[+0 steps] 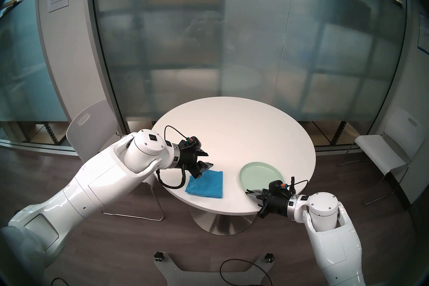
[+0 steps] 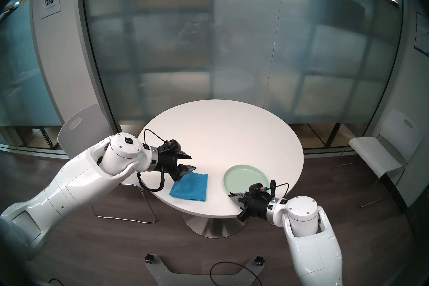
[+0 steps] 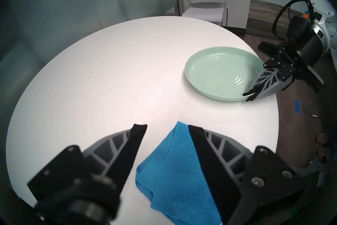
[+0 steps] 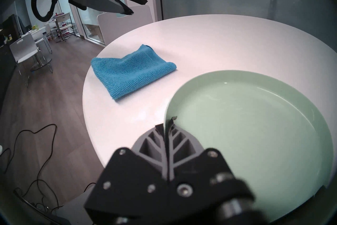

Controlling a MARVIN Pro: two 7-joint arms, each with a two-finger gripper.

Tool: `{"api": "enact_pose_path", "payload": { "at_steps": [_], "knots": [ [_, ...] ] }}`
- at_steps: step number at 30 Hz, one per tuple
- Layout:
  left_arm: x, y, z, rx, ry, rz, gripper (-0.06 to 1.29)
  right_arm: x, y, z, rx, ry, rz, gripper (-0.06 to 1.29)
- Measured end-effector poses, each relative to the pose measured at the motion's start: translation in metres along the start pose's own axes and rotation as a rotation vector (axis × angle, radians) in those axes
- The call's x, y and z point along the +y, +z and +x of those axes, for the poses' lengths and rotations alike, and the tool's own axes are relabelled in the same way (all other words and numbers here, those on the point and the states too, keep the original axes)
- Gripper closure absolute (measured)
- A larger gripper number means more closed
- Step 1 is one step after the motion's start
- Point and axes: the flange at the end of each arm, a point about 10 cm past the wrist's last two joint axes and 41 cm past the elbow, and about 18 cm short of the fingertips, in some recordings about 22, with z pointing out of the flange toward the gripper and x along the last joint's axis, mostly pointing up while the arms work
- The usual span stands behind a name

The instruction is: Fold the napkin in half twice and place it beside the plate

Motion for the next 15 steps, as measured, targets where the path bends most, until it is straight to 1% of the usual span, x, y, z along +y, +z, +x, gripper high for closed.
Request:
{"api": "enact_pose_path", "payload": {
  "at_steps": [15],
  "knots": [
    [0.0,0.0,0.0,0.0,0.0,0.0,0.5,-0.0046,0.0045,-0.0003,-0.007,-0.006,0.012,1.25]
  ]
}}
